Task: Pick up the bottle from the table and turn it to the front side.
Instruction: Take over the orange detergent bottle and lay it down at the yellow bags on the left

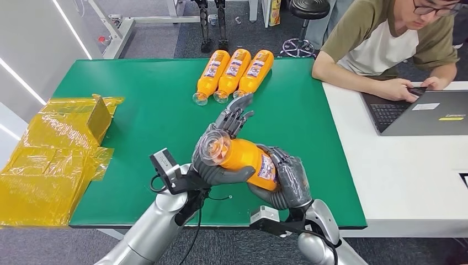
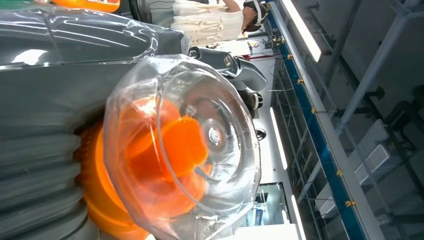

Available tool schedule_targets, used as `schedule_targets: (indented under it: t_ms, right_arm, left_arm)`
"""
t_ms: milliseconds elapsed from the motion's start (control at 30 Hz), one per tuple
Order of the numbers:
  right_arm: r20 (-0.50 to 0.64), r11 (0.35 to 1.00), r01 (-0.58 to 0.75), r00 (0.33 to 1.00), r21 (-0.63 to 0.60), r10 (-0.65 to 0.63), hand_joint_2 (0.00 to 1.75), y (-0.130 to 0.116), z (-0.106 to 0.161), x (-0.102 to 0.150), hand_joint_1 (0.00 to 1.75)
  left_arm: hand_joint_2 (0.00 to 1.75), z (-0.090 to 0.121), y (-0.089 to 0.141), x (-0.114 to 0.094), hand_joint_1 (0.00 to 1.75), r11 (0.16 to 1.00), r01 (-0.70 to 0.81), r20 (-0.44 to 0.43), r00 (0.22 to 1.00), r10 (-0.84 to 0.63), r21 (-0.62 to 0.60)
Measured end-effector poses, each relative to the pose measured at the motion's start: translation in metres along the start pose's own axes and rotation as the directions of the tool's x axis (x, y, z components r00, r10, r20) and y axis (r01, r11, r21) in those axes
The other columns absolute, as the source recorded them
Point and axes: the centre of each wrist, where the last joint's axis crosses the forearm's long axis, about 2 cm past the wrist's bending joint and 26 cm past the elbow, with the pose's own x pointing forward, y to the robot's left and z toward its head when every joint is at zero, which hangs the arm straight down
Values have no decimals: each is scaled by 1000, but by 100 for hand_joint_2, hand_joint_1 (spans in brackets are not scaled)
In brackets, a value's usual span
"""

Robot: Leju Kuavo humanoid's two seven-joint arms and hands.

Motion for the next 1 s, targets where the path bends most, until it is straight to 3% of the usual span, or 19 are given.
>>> schedule_targets:
  t_ms: [67,267,367,400,533,600,800,1000]
  right_arm:
    - [-2,1000,-2,1000,5,2,175,1,-1,1,157]
    - [-10,1000,-1,1000,8,1,175,0,-3,1,151]
    - [-14,1000,-3,1000,4,3,175,-1,-4,0,136]
    - [-14,1000,-3,1000,3,3,175,-1,-4,0,122]
    - [-14,1000,-6,1000,10,6,175,-1,-5,0,18]
    - [-10,1000,-4,1000,8,4,175,-1,-6,0,0]
    - [-9,993,80,997,-86,-81,175,4,-12,9,0]
    - [-12,975,138,990,-177,-142,175,12,-11,16,0]
  left_arm:
    - [175,0,0,0,173,1000,-2,3,1000,2,4]
    - [175,0,0,-1,175,1000,-1,5,1000,1,16]
    - [175,1,0,-1,175,1000,0,2,1000,0,22]
    - [175,1,0,-2,175,1000,1,2,1000,-1,25]
    - [175,2,-1,-2,175,999,5,0,1000,-5,37]
    - [175,2,-1,-2,175,999,9,-2,1000,-9,44]
    - [175,3,-4,-4,175,997,21,-34,999,-18,80]
    - [175,8,-2,-9,175,957,183,-161,976,-149,225]
